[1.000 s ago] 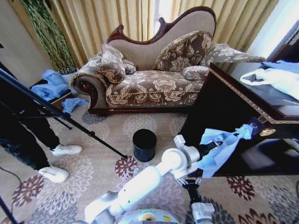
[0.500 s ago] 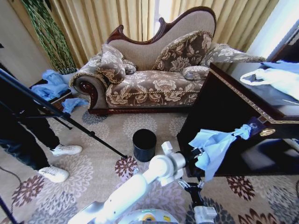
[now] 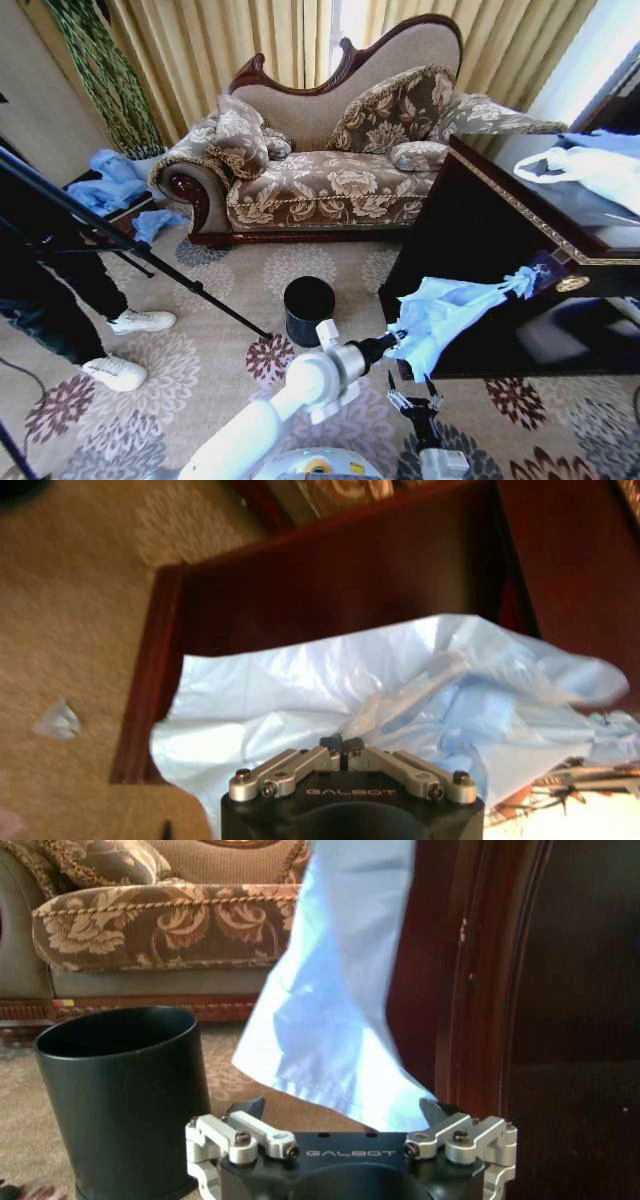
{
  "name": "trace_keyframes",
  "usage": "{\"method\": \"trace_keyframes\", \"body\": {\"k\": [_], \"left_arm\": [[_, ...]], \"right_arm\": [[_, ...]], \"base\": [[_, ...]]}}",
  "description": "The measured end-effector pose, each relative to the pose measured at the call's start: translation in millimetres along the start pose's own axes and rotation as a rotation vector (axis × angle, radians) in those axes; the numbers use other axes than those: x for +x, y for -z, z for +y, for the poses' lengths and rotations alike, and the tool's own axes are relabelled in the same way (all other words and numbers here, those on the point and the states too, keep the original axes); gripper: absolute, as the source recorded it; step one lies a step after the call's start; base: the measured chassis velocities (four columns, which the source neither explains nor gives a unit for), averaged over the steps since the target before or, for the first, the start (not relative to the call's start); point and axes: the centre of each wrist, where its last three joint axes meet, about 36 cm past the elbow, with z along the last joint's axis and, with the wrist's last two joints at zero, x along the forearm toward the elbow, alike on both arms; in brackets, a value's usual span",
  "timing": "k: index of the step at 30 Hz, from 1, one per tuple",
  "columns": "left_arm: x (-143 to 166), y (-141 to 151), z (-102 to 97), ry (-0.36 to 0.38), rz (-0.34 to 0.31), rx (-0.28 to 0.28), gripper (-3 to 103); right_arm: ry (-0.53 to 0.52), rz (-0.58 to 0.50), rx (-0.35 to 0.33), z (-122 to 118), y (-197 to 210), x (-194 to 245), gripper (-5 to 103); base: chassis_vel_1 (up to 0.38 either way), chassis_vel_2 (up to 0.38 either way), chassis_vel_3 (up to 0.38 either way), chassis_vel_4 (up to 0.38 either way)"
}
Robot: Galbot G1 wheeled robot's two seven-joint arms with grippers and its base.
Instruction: Place a garbage bag over the trash bin.
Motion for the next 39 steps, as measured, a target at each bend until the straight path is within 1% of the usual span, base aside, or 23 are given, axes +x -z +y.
{"method": "trace_keyframes", "body": {"k": [4, 5, 7, 8, 11, 13, 17, 18, 20, 21, 23, 24, 25, 26, 33, 35, 36, 37, 39], "left_arm": [[27.0, 9.0, 11.4, 0.018, -0.048, 0.0, 0], [27.0, 9.0, 11.4, 0.018, -0.048, 0.0, 0], [44.0, 11.8, 19.8, 0.033, -0.069, -0.007, 0], [44.0, 11.8, 19.8, 0.033, -0.069, -0.007, 0], [62.5, 12.0, 29.2, 0.057, -0.083, -0.014, 0], [67.0, 11.7, 31.0, 0.061, -0.085, -0.015, 0], [88.0, 11.6, 39.1, 0.085, -0.097, -0.034, 0], [88.0, 11.6, 39.1, 0.085, -0.097, -0.034, 0], [99.9, 13.5, 45.0, 0.101, -0.108, -0.056, 0], [99.9, 13.5, 45.0, 0.101, -0.108, -0.056, 0], [110.4, 15.9, 54.3, 0.122, -0.128, -0.093, 0], [110.4, 15.9, 54.3, 0.122, -0.128, -0.093, 0], [115.3, 17.0, 60.3, 0.136, -0.137, -0.118, 0], [118.4, 17.8, 63.9, 0.146, -0.141, -0.13, 0], [121.1, 23.9, 72.4, 0.179, -0.154, -0.156, 0], [123.0, 26.5, 75.9, 0.197, -0.15, -0.182, 0], [123.0, 26.5, 75.9, 0.197, -0.15, -0.182, 0], [126.4, 28.0, 79.3, 0.212, -0.148, -0.206, 0], [131.2, 29.0, 83.2, 0.224, -0.142, -0.223, 0]], "right_arm": [[-0.002, -0.004, -0.003, 0.8, 1.6, 2.6, 100], [-0.002, -0.004, -0.003, 0.8, 1.6, 2.6, 100], [-0.004, -0.009, -0.004, 1.6, 3.3, 2.8, 100], [-0.004, -0.009, -0.004, 1.6, 3.3, 2.8, 100], [-0.006, -0.012, -0.004, 1.6, 3.9, 3.6, 100], [-0.006, -0.012, -0.003, 1.5, 4.1, 3.8, 100], [-0.006, -0.017, 0.0, 1.1, 4.6, 6.0, 100], [-0.006, -0.017, 0.0, 1.1, 4.6, 6.0, 100], [-0.006, -0.022, 0.002, 0.9, 4.3, 7.3, 100], [-0.006, -0.022, 0.002, 0.9, 4.3, 7.3, 100], [-0.007, -0.026, 0.003, 0.7, 3.9, 8.9, 100], [-0.007, -0.026, 0.003, 0.7, 3.9, 8.9, 100], [-0.01, -0.028, 0.003, 0.3, 3.6, 10.0, 100], [-0.012, -0.03, 0.004, -0.2, 3.3, 11.0, 100], [-0.023, -0.032, 0.009, -4.7, 0.0, 14.9, 100], [-0.027, -0.034, 0.01, -6.4, -0.1, 16.1, 100], [-0.027, -0.034, 0.01, -6.4, -0.1, 16.1, 100], [-0.03, -0.036, 0.011, -7.8, -0.1, 16.8, 100], [-0.035, -0.039, 0.01, -10.0, -0.2, 17.7, 100]], "base": [[0.0, 0.0, 0.0, 0.0], [0.0, 0.0, 0.0, 0.0], [0.0, 0.0, 0.0, 0.0], [0.0, 0.0, 0.0, 0.0], [0.0, 0.0, 0.0, 0.0], [0.0, 0.0, 0.0, 0.0], [0.0, 0.0, 0.0, 0.0], [0.0, 0.0, 0.0, 0.0], [0.0, 0.0, 0.0, 0.0], [0.0, 0.0, 0.0, 0.0], [0.0, 0.0, 0.0, 0.0], [0.0, 0.0, 0.0, 0.0], [0.0, 0.0, 0.0, 0.0], [0.0, 0.0, 0.0, 0.0], [0.0, 0.0, 0.0, 0.0], [0.0, 0.0, 0.0, 0.0], [0.0, 0.0, 0.0, 0.0], [0.0, 0.0, 0.0, 0.0], [0.0, 0.0, 0.0, 0.0]]}}
